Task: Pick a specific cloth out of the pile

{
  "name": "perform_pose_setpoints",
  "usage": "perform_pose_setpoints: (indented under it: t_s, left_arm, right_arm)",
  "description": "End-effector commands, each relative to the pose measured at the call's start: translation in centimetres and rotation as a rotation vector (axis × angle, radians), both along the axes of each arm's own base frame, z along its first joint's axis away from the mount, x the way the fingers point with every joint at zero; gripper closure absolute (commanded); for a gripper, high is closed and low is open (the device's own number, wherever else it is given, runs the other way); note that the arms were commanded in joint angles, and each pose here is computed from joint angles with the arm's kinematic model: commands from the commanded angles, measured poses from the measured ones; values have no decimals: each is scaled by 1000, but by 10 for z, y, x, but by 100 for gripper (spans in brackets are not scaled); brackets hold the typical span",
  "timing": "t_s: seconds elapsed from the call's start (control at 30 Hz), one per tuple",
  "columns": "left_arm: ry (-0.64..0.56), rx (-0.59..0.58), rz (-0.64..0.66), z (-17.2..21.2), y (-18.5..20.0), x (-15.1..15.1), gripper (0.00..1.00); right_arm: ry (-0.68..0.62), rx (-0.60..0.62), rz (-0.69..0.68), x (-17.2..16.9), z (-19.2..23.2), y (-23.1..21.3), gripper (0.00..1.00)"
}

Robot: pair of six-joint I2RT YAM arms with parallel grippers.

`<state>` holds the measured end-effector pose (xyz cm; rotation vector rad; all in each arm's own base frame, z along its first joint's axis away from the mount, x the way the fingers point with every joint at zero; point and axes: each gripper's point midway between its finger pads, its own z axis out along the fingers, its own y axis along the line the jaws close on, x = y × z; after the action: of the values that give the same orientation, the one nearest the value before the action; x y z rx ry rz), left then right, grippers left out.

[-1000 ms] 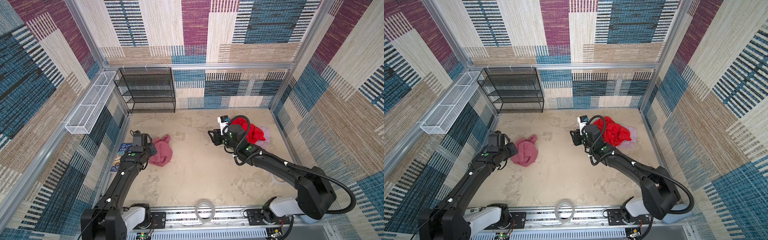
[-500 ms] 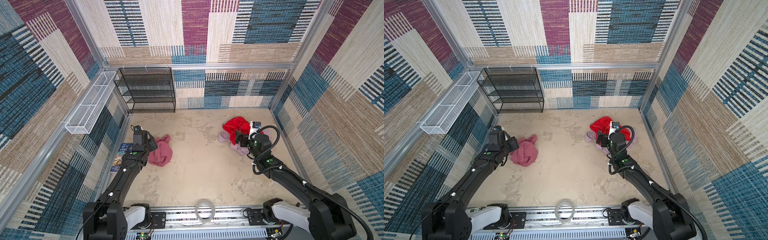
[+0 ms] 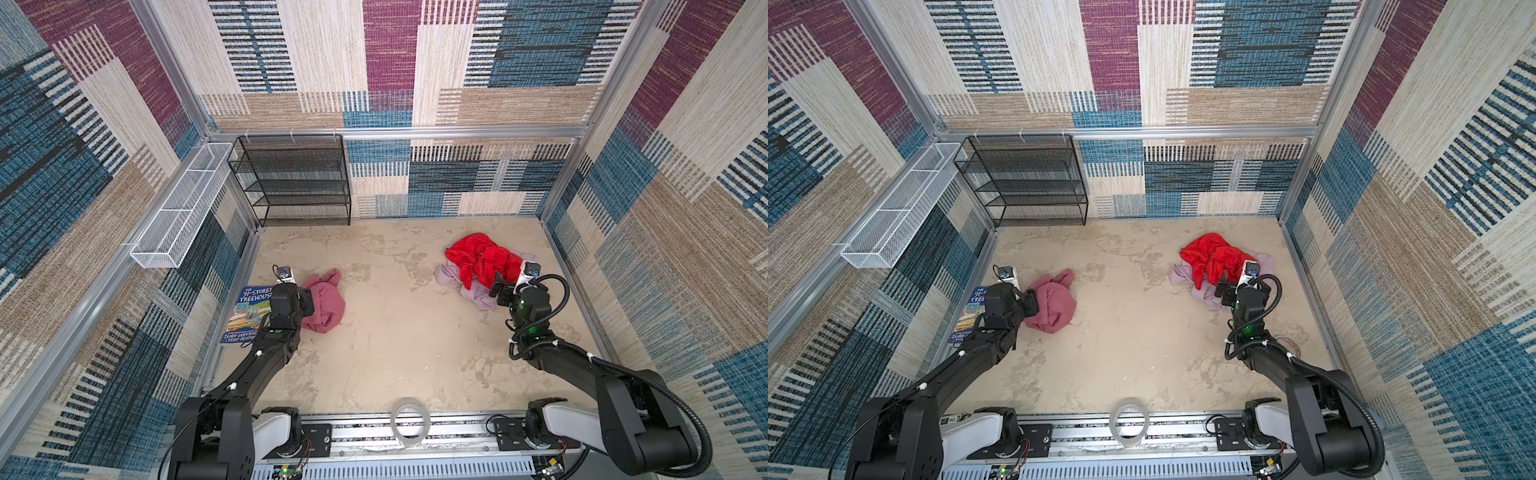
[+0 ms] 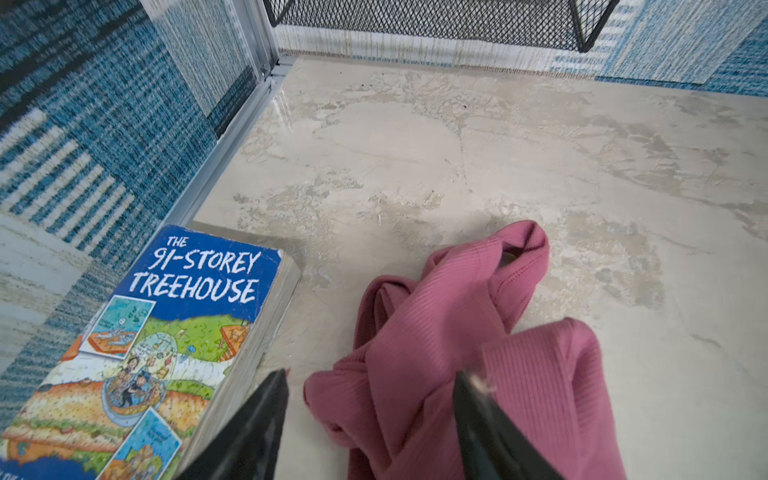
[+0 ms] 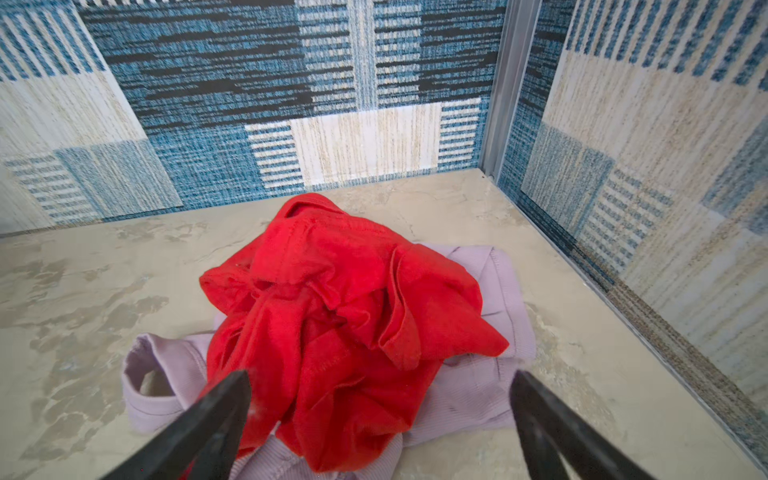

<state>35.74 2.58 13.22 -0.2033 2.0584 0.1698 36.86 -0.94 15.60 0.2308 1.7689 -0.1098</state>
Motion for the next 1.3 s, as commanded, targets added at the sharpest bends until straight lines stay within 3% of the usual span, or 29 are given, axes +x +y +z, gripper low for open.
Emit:
perform_pose_setpoints:
  t_s: [0.0, 0.3, 0.6, 0.8, 1.27]
  left_arm:
    - [-108, 74, -22, 22, 2, 12, 34]
    - [-98, 115, -48, 2, 2, 20, 34]
    - [-157, 69, -130, -14, -14, 35, 35]
    - [-159, 71, -130, -33, -14, 38, 35]
    - [-136, 62, -124, -36, -12, 41, 32]
  right_arm:
    - [-81, -19, -57, 3, 13, -11, 0]
    - [-104, -44, -127, 1, -2, -24, 0]
    - [-190, -61, -76, -5, 4, -20, 0]
    - [-194, -74, -9, -4, 2, -11, 0]
    - [-129, -50, 58, 15, -8, -9, 0]
